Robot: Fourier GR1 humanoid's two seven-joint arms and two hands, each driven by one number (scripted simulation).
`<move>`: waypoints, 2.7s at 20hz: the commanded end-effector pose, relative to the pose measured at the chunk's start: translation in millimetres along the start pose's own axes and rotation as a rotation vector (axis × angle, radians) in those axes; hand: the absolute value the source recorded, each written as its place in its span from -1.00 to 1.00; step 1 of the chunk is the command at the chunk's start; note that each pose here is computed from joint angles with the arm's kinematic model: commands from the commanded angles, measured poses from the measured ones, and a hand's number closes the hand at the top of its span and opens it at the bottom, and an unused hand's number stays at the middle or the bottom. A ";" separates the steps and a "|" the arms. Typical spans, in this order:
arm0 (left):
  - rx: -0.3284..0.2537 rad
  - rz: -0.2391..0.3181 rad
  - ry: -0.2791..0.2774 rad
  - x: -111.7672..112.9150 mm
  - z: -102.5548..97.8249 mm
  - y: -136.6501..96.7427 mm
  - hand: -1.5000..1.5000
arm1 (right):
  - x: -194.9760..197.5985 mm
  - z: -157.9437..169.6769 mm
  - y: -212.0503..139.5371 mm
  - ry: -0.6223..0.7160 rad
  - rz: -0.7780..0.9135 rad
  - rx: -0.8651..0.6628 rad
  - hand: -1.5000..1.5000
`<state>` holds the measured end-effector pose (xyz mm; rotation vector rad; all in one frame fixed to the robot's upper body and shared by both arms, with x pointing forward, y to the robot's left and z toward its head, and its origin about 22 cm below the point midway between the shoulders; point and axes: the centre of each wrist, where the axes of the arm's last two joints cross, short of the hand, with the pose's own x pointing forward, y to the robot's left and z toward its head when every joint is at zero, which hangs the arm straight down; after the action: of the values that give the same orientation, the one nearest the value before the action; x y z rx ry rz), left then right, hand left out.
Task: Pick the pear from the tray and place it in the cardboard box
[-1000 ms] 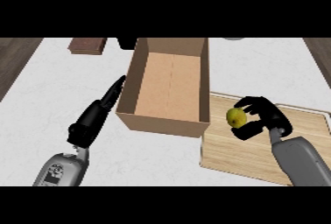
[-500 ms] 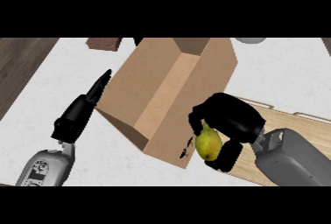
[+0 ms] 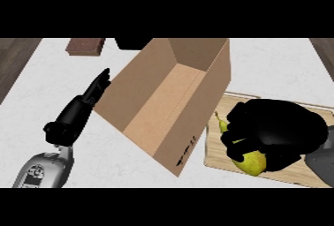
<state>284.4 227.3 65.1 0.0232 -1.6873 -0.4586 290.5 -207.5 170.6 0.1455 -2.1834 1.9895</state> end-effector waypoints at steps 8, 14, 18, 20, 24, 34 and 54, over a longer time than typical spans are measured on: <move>-0.060 0.065 0.071 -9.6 1.7 -31.5 0.00 | -35.9 112.9 -74.5 -0.144 -0.153 -0.252 1.00; -0.078 0.063 0.055 -8.3 -4.6 -24.7 0.00 | -57.5 108.4 -84.1 -0.044 -0.177 -0.272 1.00; -0.055 0.043 0.062 -5.9 -10.0 -15.0 0.00 | -61.5 88.3 -109.6 -0.029 -0.174 -0.288 1.00; -0.057 0.063 0.067 -18.5 -1.3 -14.0 0.00 | -69.6 72.0 -90.6 -0.020 -0.202 -0.279 1.00; -0.071 0.044 0.064 -12.1 -12.1 -37.5 0.00 | -76.4 27.9 -111.0 -0.019 -0.220 -0.260 1.00; -0.057 0.049 0.076 -17.0 -10.2 -22.0 0.00 | -95.6 -29.7 -90.4 0.038 -0.232 -0.291 1.00; -0.075 0.063 0.049 -13.5 -8.1 -22.8 0.00 | -135.8 -125.1 42.1 0.222 -0.323 -0.051 -1.00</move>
<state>284.9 219.0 63.5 -0.0147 -1.6683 -0.4738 432.3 -101.7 169.6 0.1463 -2.0835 1.6967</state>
